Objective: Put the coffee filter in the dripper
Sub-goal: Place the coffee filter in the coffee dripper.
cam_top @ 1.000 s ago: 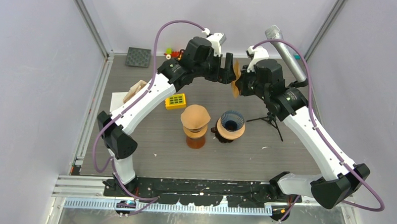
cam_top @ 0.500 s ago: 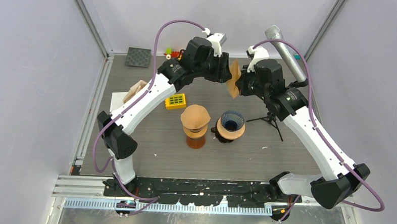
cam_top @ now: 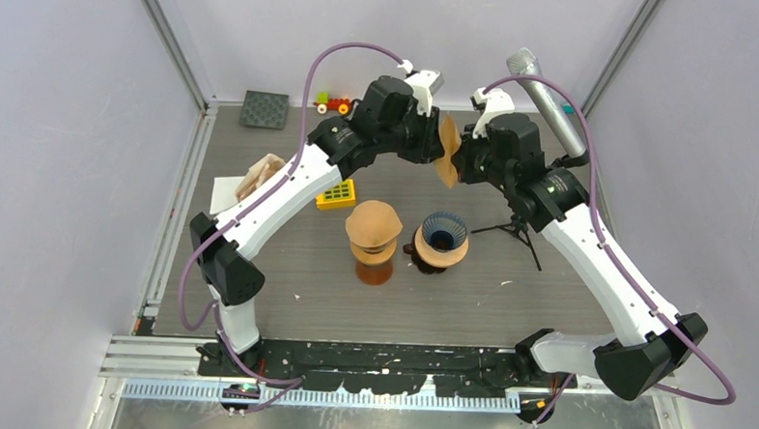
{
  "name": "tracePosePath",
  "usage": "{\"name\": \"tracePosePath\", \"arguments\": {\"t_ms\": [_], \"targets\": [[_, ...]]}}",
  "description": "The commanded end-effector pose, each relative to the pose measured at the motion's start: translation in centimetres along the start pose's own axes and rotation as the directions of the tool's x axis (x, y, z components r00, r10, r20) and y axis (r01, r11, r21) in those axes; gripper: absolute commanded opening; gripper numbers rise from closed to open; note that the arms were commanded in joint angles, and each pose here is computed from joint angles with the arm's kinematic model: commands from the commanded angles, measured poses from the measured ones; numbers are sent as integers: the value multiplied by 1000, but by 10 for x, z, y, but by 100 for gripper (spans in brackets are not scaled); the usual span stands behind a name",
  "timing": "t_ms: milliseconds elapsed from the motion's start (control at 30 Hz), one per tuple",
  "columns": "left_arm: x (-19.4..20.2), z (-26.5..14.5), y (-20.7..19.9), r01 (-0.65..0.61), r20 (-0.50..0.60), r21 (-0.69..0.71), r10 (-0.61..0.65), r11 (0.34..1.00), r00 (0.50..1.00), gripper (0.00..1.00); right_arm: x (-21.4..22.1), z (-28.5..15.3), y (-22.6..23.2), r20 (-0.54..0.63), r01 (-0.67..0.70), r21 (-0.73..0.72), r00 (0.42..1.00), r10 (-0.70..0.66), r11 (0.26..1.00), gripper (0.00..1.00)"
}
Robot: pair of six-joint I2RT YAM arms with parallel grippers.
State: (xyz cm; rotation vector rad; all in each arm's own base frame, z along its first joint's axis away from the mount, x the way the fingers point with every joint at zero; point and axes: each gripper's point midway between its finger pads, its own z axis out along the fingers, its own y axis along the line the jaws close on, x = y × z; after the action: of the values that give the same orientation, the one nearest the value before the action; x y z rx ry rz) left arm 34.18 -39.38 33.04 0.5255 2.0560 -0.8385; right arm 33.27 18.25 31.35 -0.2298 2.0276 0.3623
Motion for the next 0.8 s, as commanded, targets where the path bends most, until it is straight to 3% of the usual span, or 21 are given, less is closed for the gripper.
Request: {"name": "tracePosePath", "arguments": {"t_ms": [0, 167, 767], "targets": [[-3, 2, -7, -50, 16, 24, 50, 998, 999, 14, -24, -7, 0, 90, 16, 13, 996, -17, 1000, 0], [-3, 0, -4, -87, 19, -1, 87, 996, 996, 0, -25, -11, -6, 110, 55, 57, 992, -61, 997, 0], [-7, -14, 5, -111, 46, -64, 114, 992, 992, 0, -24, -18, -23, 123, 102, 144, 985, -120, 984, 5]]}}
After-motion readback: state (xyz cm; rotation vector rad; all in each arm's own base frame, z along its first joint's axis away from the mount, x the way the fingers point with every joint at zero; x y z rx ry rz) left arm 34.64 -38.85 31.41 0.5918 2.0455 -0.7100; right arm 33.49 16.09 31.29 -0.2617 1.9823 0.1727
